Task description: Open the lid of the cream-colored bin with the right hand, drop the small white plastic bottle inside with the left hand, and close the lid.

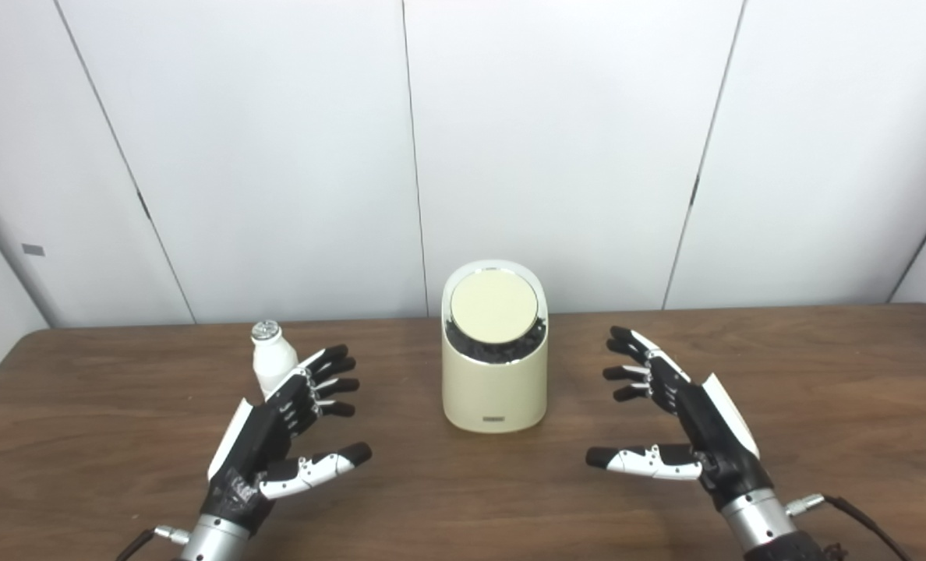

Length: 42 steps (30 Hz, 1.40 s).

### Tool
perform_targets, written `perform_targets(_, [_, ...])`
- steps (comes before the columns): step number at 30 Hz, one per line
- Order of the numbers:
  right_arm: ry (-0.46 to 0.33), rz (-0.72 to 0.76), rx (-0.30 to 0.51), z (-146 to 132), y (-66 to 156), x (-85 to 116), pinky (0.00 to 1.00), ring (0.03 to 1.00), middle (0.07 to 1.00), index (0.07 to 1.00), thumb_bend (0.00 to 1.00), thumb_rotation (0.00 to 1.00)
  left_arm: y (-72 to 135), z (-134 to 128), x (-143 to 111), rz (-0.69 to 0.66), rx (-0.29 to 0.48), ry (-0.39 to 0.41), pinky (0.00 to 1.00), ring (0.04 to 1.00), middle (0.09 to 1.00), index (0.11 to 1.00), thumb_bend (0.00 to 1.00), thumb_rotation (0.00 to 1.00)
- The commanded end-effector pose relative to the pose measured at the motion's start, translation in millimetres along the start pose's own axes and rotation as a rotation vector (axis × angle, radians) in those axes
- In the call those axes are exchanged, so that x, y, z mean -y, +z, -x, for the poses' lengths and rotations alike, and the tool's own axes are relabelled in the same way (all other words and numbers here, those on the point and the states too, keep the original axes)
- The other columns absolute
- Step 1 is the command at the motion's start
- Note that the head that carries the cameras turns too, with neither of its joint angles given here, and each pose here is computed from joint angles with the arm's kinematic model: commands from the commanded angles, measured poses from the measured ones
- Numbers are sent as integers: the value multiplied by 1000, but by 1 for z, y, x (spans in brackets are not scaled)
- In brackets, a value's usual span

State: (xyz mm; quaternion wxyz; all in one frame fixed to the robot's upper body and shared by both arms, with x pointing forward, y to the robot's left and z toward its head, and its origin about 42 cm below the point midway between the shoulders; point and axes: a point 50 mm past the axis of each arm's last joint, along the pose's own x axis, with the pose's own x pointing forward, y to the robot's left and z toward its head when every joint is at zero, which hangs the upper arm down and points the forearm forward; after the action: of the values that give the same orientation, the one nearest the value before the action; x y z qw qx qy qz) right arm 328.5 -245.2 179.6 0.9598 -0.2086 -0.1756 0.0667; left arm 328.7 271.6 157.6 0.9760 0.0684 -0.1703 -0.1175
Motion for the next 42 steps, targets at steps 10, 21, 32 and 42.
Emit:
perform_targets(10, [-27,12,68,-8,14,2,624,744,869,898,815,282,17,-9,-4,-20,76,-2,680,790,856,888,793,153])
perform_targets(21, [-97,34,73,-24,24,-14,640,770,861,929,826,325,19,-9,3,-22,79,-7,663,778,851,886,796,174])
perform_targets(32, [-91,93,55,-73,41,1,672,788,881,1000,881,337,18,-11,4,-20,72,0,658,772,848,884,799,174])
perform_targets(42, [-41,170,38,-110,63,5,684,823,887,1000,851,341,16,-12,5,-22,64,-8,657,774,852,889,784,160])
